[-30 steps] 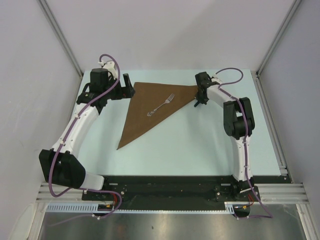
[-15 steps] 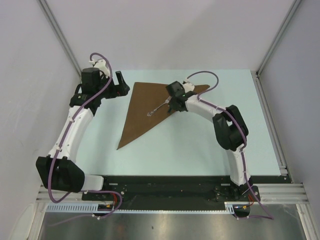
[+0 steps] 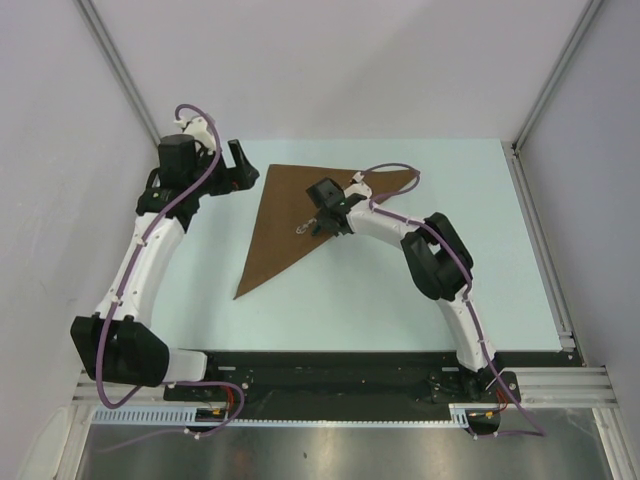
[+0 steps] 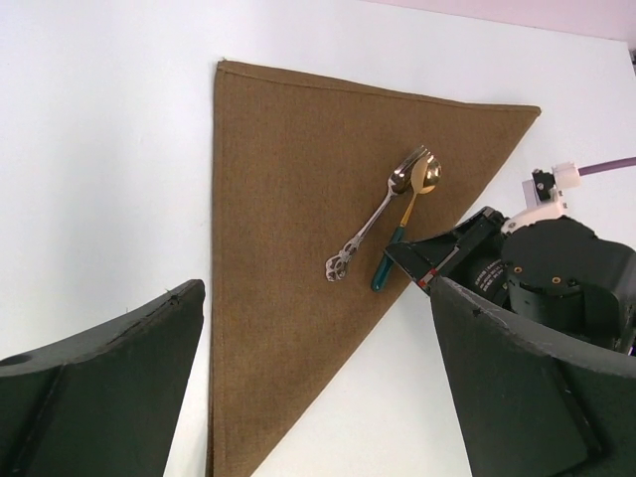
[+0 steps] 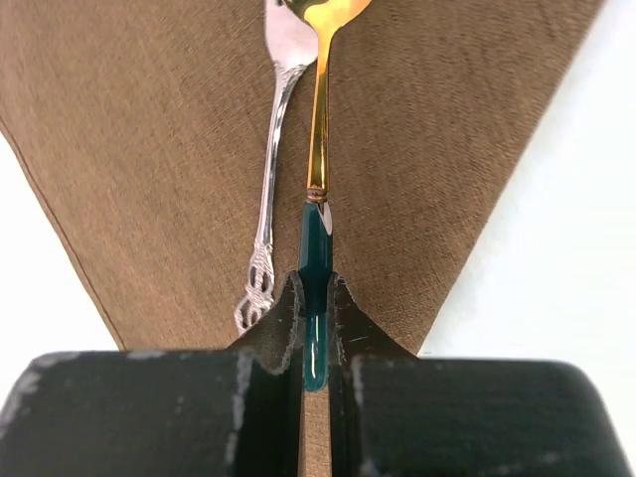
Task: Fold the napkin, place the utensils inside, and roll it up
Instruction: Place the utensil onto the napkin
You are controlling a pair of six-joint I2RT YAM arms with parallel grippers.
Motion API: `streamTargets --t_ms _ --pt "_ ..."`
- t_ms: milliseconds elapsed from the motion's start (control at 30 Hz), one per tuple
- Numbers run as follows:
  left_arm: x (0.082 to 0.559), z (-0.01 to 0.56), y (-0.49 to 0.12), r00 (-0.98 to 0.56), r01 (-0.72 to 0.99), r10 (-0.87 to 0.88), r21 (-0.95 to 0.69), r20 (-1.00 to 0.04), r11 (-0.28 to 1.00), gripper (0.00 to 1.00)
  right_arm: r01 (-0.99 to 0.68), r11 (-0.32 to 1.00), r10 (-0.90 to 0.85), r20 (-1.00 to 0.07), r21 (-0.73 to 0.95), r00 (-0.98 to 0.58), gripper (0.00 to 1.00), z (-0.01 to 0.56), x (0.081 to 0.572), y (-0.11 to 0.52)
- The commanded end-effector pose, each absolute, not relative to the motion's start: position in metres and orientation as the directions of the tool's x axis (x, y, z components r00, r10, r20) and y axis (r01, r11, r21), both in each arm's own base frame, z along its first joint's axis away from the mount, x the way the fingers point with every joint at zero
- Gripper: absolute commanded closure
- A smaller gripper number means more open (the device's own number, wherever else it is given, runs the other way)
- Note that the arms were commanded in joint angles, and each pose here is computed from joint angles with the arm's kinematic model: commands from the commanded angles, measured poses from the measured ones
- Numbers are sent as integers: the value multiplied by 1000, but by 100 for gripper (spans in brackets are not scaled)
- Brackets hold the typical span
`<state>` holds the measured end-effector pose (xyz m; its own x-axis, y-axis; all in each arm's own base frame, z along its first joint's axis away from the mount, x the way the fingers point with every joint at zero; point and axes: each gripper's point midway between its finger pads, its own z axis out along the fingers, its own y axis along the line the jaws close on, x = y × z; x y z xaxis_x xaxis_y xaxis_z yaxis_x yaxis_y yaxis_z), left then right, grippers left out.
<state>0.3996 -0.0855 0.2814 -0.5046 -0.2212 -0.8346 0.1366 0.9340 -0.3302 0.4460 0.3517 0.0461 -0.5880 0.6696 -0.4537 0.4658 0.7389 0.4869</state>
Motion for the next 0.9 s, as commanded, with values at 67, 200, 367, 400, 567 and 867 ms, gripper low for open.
streamTargets --t_ms 67,200,367,400,567,867 --pt "396 301 -90 -463 174 -250 -364 -850 915 0 543 660 751 -457 519 -476 100 57 455 351" --pt "396 301 -90 -467 176 -255 -372 -847 911 0 565 647 762 -434 512 -480 100 46 448 355" --pt "396 303 -89 -461 182 -266 -384 -847 905 0 556 657 754 -435 510 -492 100 43 445 361" --pt "396 303 -88 -462 180 -268 -385 -845 905 0 562 655 755 -430 505 -494 100 40 444 361" --pt "396 302 -89 -466 185 -273 -394 -842 900 0 557 648 761 -410 519 -503 100 35 445 368" --pt "397 301 -84 -466 175 -284 -401 -838 899 0 531 646 761 -407 548 -506 75 44 446 373"
